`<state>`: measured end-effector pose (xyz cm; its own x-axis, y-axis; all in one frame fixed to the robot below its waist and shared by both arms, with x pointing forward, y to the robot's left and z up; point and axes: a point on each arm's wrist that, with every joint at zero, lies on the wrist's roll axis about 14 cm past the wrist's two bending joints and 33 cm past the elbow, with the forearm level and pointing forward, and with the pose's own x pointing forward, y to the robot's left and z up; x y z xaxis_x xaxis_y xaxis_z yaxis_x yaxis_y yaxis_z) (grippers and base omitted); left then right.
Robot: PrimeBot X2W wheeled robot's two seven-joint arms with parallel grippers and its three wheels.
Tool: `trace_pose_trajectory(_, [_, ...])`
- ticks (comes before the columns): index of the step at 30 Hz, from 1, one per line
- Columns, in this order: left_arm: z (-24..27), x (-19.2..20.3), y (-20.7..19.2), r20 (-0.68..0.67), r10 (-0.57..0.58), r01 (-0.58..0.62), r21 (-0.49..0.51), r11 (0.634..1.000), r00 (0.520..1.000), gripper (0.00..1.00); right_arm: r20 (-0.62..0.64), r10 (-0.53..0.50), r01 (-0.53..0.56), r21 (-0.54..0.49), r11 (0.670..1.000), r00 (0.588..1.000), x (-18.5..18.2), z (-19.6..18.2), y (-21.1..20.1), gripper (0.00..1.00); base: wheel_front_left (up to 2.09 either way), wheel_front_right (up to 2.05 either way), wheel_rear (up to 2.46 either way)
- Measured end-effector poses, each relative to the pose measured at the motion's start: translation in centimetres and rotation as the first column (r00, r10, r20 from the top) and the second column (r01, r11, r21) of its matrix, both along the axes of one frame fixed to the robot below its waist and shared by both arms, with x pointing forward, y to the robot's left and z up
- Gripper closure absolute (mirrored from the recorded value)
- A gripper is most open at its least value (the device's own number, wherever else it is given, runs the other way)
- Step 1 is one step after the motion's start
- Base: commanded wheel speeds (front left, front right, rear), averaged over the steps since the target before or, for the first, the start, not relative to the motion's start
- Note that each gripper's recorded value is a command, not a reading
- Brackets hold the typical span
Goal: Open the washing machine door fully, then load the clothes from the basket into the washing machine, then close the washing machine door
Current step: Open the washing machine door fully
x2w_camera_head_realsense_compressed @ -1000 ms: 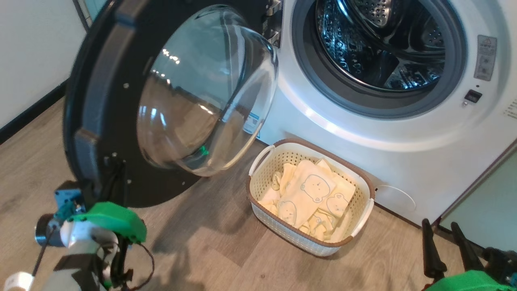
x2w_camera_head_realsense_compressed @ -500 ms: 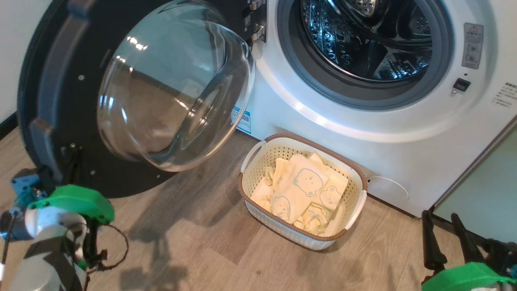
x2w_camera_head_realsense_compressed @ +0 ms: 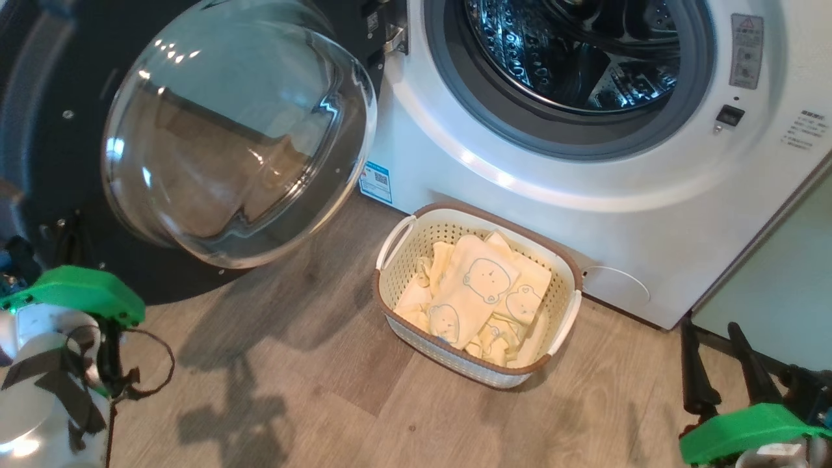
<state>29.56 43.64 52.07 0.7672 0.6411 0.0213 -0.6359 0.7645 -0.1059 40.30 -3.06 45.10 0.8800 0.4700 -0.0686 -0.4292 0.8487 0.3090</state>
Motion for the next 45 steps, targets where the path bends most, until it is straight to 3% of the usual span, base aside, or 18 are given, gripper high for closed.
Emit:
trace_pose_trajectory(11, [-0.1,1.0,-0.2,0.006,-0.001,0.001,-0.006,1.0,1.0,1.0,-0.005,-0.019,0.019,-0.002,1.0,1.0,0.0,-0.2,-0.7,0.0,0.0,0.0,0.0])
trace_pose_trajectory(25, [2.4,0.8,-4.9,0.114,-0.153,0.146,0.071,0.987,0.982,1.0,0.045,-0.065,0.065,0.004,0.998,0.997,-1.1,1.9,-2.2,0.0,0.0,0.0,0.0])
trace_pose_trajectory(26, [2.2,0.8,-5.6,0.112,-0.177,0.17,0.069,0.983,0.978,0.85,0.045,-0.072,0.072,0.004,0.997,0.996,-1.4,1.9,-2.5,0.0,0.0,0.0,0.0])
trace_pose_trajectory(30, [1.0,0.7,-8.2,0.094,-0.252,0.247,0.061,0.967,0.963,0.86,0.034,-0.107,0.107,-0.002,0.994,0.994,-2.6,1.6,-3.8,0.0,0.0,0.0,0.0])
trace_pose_trajectory(31, [0.8,0.7,-8.9,0.091,-0.272,0.268,0.059,0.962,0.958,0.8,0.035,-0.117,0.117,-0.003,0.993,0.993,-2.8,1.6,-4.1,0.0,0.0,0.0,0.0])
trace_pose_trajectory(33, [0.1,0.9,-10.2,0.078,-0.31,0.308,0.046,0.95,0.947,0.51,0.041,-0.139,0.139,0.0,0.99,0.989,-3.1,1.8,-4.9,0.0,0.0,0.0,0.0])
trace_pose_trajectory(34, [0.1,1.0,-10.8,0.084,-0.325,0.322,0.043,0.946,0.942,0.28,0.045,-0.15,0.151,0.001,0.989,0.988,-3.2,2.0,-5.2,0.0,0.0,0.0,0.0])
trace_pose_trajectory(36, [0.2,1.5,-12.3,0.093,-0.361,0.359,0.042,0.932,0.928,0.02,0.051,-0.174,0.174,0.003,0.985,0.983,-3.5,2.2,-6.0,0.0,0.0,0.0,0.0])
trace_pose_trajectory(45, [-0.1,3.8,-17.0,0.109,-0.48,0.481,0.013,0.876,0.871,0.0,0.065,-0.262,0.262,0.006,0.965,0.963,-4.9,2.5,-9.1,0.0,0.0,0.0,0.0])
